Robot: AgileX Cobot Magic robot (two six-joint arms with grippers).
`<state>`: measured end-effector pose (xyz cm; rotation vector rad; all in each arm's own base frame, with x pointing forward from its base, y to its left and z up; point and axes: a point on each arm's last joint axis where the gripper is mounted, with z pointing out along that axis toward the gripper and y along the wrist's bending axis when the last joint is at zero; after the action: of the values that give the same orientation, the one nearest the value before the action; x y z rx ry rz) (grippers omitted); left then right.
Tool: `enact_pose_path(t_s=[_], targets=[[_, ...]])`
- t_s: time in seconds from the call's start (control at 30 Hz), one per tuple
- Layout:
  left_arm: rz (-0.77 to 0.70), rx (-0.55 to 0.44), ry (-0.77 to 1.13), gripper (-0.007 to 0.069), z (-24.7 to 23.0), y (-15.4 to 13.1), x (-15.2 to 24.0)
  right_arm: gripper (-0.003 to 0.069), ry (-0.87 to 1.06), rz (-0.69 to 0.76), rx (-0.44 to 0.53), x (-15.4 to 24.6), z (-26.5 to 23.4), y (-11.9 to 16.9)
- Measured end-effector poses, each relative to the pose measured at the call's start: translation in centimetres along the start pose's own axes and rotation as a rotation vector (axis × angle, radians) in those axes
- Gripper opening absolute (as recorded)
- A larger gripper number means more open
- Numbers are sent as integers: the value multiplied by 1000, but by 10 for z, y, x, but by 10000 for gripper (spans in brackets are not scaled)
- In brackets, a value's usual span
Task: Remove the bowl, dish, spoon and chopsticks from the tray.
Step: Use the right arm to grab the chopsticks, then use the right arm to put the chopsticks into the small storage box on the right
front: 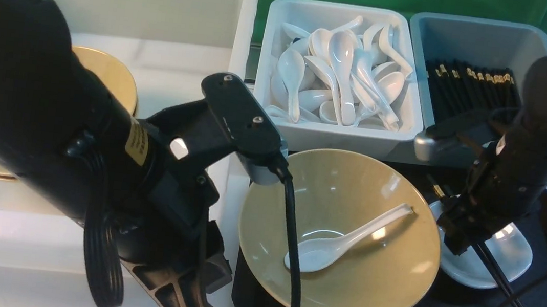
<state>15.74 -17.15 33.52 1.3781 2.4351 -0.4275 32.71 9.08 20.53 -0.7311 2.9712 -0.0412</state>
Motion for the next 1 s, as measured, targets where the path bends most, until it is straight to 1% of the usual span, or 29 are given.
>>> enact_pose_path(t_s=[0.13, 0.2, 0.3, 0.33, 0.4, 0.5, 0.63, 0.7, 0.73, 0.8, 0.9, 0.93, 1.0], targets=[[3, -8, 3, -11, 0, 1, 0, 472, 37, 25, 17, -5, 19, -3], [4, -8, 3, -11, 0, 1, 0, 426, 40, 31, 28, -6, 21, -4], [6, -12, 4, -11, 0, 1, 0, 315, 43, 32, 36, -6, 20, -5], [7, -14, 5, -11, 0, 1, 0, 234, 59, 31, 34, -4, 20, -4], [12, -22, 8, -11, 0, 2, 1, 150, 88, 29, 31, -1, 17, -4], [18, -38, 13, -11, 0, 3, 1, 153, 130, 17, 27, 8, 4, -3], [23, -50, 13, -11, 0, 4, 1, 153, 78, 13, 38, 15, -26, -3], [26, -58, 1, -11, 0, 5, 0, 153, -33, 9, 67, 14, -60, -5], [26, -58, 0, -11, 0, 5, 0, 153, -43, 9, 69, 14, -63, -5], [26, -64, -15, -11, 0, 5, -2, 153, -170, 24, 101, 3, -94, -14], [21, -68, -31, -11, 0, 6, -3, 153, -392, 97, 156, -22, -130, -37], [19, -68, -32, -11, 0, 6, -3, 153, -409, 103, 161, -23, -133, -39], [1, -69, -44, -11, 0, 6, -4, 153, -579, 190, 197, -47, -150, -62]])
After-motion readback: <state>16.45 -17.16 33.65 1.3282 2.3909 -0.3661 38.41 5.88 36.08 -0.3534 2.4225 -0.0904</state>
